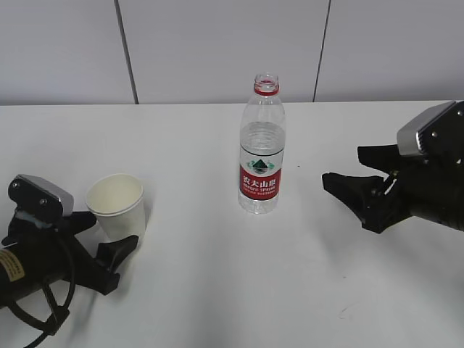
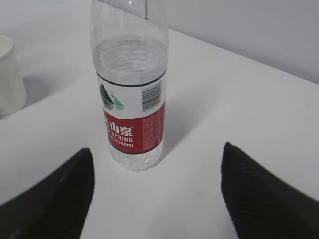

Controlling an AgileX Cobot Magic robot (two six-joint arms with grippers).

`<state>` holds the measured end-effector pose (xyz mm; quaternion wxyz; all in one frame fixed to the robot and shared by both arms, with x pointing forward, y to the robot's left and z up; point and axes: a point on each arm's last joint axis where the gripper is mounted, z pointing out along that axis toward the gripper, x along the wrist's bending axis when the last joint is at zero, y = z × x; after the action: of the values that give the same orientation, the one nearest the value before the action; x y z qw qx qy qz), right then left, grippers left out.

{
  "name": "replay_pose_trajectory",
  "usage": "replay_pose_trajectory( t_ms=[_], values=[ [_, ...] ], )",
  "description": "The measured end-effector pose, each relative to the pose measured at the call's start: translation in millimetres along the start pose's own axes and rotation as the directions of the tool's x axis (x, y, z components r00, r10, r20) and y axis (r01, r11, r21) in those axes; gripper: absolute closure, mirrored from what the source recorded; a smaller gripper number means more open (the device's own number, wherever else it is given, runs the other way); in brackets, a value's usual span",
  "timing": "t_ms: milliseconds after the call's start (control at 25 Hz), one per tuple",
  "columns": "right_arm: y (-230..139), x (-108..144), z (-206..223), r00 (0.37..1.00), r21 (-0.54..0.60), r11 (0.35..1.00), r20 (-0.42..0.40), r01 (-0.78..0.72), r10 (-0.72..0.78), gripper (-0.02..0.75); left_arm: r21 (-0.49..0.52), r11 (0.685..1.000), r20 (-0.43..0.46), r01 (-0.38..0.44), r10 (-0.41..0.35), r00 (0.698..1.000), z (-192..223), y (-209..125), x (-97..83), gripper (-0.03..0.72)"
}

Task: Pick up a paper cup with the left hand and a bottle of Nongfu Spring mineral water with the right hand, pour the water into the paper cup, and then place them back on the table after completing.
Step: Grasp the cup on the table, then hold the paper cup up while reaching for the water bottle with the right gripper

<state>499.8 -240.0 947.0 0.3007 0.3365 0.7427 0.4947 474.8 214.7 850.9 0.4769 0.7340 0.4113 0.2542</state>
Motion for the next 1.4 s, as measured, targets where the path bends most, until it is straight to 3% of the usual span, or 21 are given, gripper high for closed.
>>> replay_pose_trajectory(
  t_ms=[440,800,1160,1400],
  values=[
    [-0.8,1.3,2.7,1.0,-0.031,0.999,-0.02,-0.012,0.011,0.151,-0.054,0.998,0.011,0.011,-0.01,1.0,13.8,12.0,4.1,0.16],
    [-11.0,1.6,18.5,0.996,-0.076,0.996,-0.08,-0.054,0.048,0.151,-0.052,0.999,0.012,0.016,-0.015,1.0,14.1,11.8,4.2,0.284],
    [-9.3,3.8,66.3,0.985,-0.094,0.995,-0.172,-0.018,0.001,0.151,-0.053,0.998,0.013,0.015,-0.015,1.0,14.1,11.9,4.0,0.301],
    [-16.1,1.6,100.0,0.985,-0.072,0.997,-0.174,-0.022,0.01,0.111,-0.053,0.998,0.013,0.015,-0.015,1.0,14.1,11.9,4.0,0.302]
  ],
)
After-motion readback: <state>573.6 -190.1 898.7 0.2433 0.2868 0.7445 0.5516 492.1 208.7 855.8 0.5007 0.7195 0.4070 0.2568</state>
